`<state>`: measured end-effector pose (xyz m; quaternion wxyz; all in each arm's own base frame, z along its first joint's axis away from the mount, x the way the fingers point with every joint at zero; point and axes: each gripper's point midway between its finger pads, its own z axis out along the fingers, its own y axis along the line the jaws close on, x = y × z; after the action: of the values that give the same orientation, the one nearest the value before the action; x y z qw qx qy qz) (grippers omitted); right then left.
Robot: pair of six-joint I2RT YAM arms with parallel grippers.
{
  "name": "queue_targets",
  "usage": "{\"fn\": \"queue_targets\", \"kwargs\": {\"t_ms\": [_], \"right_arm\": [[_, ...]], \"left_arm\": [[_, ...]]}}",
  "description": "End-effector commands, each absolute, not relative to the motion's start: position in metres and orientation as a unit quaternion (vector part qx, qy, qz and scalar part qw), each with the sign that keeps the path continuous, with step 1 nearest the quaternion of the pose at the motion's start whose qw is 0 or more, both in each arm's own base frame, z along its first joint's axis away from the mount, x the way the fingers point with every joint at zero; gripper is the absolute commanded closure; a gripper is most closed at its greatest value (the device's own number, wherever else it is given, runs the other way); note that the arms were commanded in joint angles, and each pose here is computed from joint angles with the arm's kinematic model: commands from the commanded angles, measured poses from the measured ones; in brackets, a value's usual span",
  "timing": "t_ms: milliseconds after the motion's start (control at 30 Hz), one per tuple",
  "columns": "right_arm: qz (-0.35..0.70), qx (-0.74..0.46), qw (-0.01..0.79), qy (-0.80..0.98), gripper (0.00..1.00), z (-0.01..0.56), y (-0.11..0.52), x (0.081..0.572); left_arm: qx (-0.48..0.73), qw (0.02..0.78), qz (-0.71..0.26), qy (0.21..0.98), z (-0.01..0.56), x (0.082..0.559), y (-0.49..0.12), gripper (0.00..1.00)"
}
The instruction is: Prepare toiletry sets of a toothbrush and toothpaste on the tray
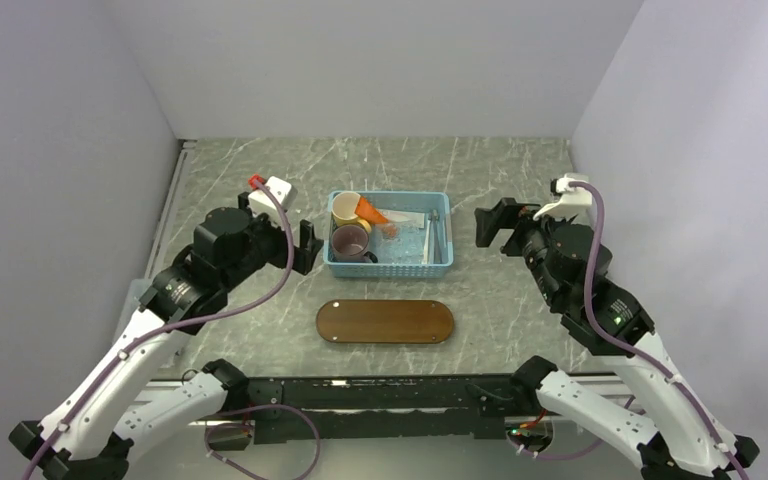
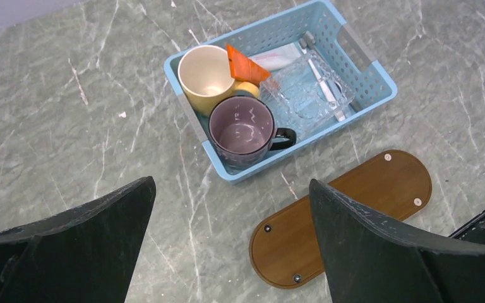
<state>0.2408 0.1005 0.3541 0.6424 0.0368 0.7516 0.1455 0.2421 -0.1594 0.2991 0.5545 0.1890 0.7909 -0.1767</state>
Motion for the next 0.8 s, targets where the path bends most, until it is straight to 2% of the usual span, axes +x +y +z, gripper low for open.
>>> {"fn": "queue_targets", "kwargs": {"t_ms": [0, 467, 767], "right_arm": [[0.118, 0.027, 0.641, 0.758, 0.0, 0.346, 0.098, 0.246], [0.103, -0.001, 0.654, 0.749, 0.0, 0.351, 0.102, 0.253], [0.098, -0.049, 0.614, 0.781, 0.01, 0.336, 0.13, 0.271]], "left_arm": [[0.177, 0.581, -0.179, 0.774, 0.311, 0.242, -0.154, 0.01], [0.122, 0.619, -0.164, 0.758, 0.321, 0.242, -0.128, 0.01], [0.093, 0.631, -0.152, 0.755, 0.324, 0.242, -0.115, 0.01]]}}
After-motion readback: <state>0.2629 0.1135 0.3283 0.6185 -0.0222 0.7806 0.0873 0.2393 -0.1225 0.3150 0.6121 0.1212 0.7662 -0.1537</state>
